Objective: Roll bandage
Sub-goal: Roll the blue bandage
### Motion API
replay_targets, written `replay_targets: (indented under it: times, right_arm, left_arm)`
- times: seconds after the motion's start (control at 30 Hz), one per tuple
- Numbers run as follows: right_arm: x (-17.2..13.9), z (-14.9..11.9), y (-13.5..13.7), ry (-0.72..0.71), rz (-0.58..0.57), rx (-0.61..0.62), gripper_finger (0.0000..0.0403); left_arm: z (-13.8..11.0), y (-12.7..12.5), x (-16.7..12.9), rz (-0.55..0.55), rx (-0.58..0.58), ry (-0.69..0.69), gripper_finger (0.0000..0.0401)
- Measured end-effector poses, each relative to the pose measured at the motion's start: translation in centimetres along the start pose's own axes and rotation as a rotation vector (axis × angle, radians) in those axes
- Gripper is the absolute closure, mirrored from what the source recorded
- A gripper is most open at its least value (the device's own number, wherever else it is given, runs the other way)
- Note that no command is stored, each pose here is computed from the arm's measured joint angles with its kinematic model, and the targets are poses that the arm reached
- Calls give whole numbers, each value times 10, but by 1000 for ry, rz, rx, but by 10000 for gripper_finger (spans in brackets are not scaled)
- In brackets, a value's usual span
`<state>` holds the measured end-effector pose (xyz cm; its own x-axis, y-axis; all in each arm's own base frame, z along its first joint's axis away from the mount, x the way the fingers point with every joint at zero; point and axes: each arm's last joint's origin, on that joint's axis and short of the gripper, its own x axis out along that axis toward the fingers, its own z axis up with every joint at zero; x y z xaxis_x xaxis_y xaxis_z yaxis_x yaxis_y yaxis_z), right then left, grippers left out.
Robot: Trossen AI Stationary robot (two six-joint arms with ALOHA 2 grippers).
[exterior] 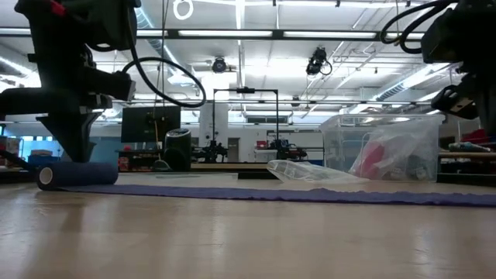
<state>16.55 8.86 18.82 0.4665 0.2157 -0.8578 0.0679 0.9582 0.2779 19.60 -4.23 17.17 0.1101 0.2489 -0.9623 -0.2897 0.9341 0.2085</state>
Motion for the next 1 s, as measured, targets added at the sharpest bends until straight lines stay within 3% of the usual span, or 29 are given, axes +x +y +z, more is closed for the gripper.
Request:
replay_targets:
  times: [0.7, 0.83, 1.0]
  right_arm:
    - [0, 1, 0, -14, -14, -10, 401]
    - [0, 3, 1, -39, -6, -29, 399]
    - [-1, 12, 5, -150, 4, -69, 401]
  left_arm:
    - [16, -10, -1, -120, -1, -156, 400]
    - [25, -12, -13, -132, 32, -188, 400]
    - [26, -6, -36, -41, 7, -112, 400]
